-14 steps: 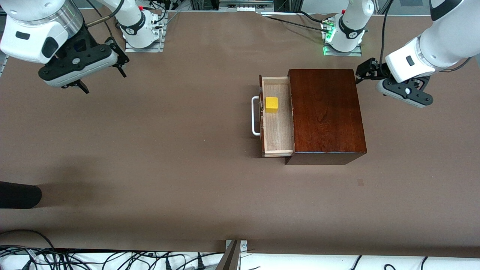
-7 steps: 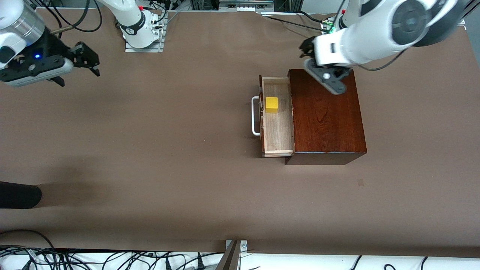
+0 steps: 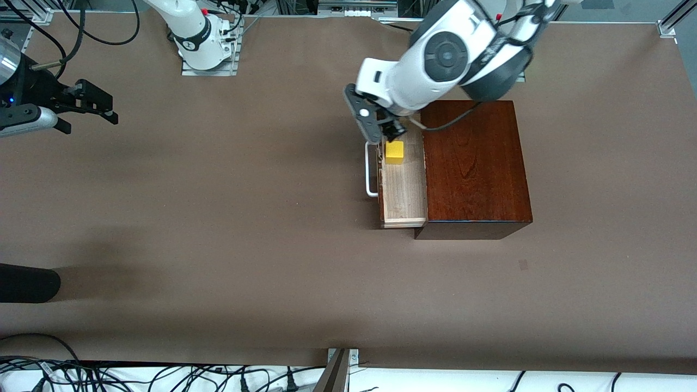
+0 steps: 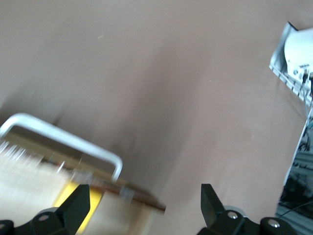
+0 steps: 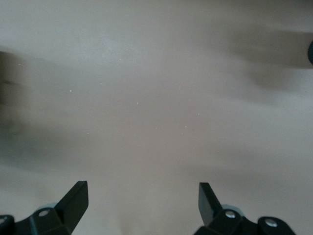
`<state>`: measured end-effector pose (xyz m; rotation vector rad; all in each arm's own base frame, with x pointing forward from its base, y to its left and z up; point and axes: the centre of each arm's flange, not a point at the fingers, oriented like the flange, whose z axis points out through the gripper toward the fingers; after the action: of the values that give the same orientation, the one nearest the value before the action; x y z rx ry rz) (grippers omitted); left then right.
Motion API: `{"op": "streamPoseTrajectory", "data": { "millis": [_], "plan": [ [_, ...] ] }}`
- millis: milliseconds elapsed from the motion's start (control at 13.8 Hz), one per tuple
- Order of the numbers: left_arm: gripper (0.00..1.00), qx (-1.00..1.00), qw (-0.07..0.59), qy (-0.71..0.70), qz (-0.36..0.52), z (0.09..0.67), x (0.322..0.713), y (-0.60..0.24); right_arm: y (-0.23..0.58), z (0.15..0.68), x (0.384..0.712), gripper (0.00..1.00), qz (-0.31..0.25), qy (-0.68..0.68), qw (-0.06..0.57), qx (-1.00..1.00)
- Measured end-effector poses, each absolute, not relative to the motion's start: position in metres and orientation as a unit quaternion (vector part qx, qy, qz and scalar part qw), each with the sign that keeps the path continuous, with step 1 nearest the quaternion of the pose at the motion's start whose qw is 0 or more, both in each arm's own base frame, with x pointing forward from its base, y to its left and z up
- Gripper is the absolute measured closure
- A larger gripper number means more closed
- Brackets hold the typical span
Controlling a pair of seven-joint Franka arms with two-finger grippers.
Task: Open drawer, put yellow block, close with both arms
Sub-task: 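Push the drawer shut into the box with the left gripper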
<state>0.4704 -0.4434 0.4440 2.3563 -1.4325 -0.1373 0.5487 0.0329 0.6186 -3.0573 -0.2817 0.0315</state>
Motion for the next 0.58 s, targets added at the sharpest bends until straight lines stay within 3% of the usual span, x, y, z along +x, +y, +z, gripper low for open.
{"op": "streamPoseTrajectory", "data": {
  "millis": [290, 580],
  "plan": [
    [0.0, 0.769, 0.078, -0.635, 0.013, 0.402, 0.431, -0.514, 0.018, 0.616, 0.55, 0.0, 0.012, -0.079, 0.032, -0.996],
    [0.0, 0.699, 0.026, -0.715, 0.006, 0.334, 0.441, -0.52, 0.017, 0.616, 0.55, 0.0, 0.012, -0.08, 0.021, -0.996]
  ]
}}
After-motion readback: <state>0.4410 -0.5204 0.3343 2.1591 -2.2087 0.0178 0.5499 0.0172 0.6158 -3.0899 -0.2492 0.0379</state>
